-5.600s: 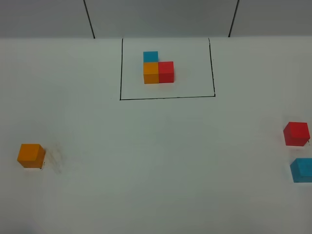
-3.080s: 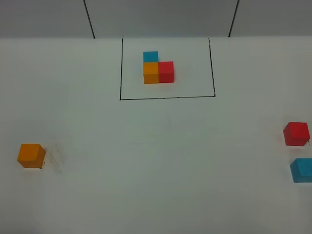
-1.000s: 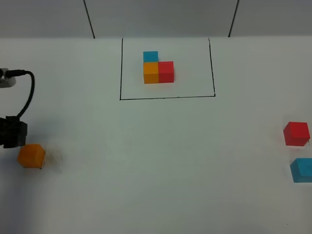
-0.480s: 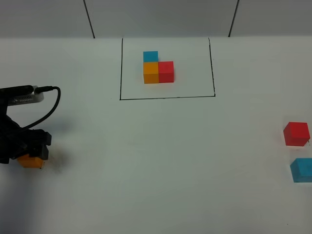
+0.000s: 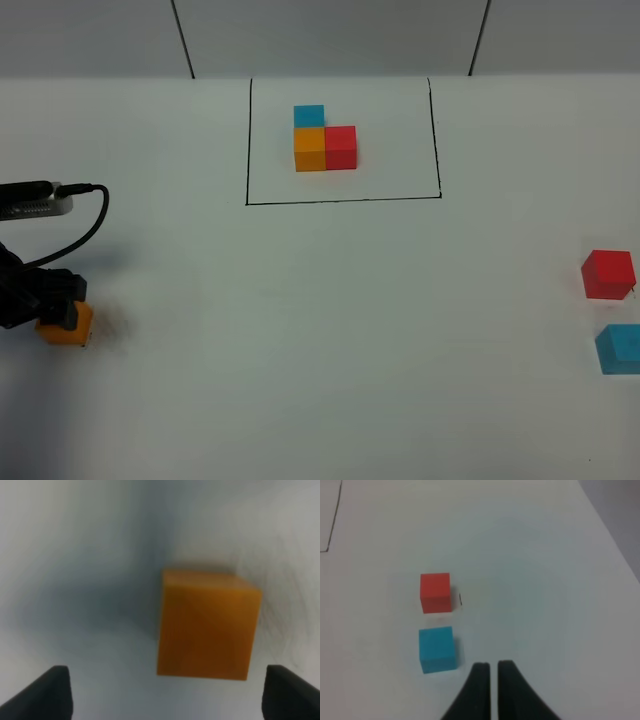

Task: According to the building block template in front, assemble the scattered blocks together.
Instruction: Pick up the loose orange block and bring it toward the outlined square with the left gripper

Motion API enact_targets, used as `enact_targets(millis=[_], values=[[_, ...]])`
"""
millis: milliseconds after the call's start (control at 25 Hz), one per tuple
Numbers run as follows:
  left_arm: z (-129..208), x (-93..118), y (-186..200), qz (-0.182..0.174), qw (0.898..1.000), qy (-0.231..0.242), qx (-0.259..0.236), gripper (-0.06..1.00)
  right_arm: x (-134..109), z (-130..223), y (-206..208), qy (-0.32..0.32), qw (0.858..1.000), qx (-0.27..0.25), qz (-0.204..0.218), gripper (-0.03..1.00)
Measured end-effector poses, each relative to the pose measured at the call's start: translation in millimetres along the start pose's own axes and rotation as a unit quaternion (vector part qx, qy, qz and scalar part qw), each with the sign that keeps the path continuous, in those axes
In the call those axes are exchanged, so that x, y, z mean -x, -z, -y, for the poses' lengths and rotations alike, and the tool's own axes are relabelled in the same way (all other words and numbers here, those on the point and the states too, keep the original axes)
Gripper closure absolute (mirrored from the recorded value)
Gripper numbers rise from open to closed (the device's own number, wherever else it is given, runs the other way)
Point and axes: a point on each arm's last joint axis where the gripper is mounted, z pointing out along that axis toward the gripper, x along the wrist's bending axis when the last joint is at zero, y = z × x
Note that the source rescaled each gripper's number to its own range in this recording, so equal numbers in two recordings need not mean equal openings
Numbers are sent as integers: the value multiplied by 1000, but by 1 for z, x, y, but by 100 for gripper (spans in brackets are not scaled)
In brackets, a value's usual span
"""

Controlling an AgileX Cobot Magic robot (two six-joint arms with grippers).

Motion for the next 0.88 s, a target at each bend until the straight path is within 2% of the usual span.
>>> enact_targets(millis=[120,360,680,800,880], values=[[-4,0,-5,0,1000,0,12,0,0,0,0,0,1000,0,0,97],[-6,0,-25,0,1000,-8,-3,0,0,0,0,0,1000,0,0,97],[-12,1,-37,5,1000,-13,12,1,0,0,0,0,1000,0,0,97],[-12,1,-38,6,1000,-12,11,7,0,0,0,0,1000,0,0,97],[-12,2,-38,6,1000,-12,13,17,0,0,0,0,1000,0,0,97]])
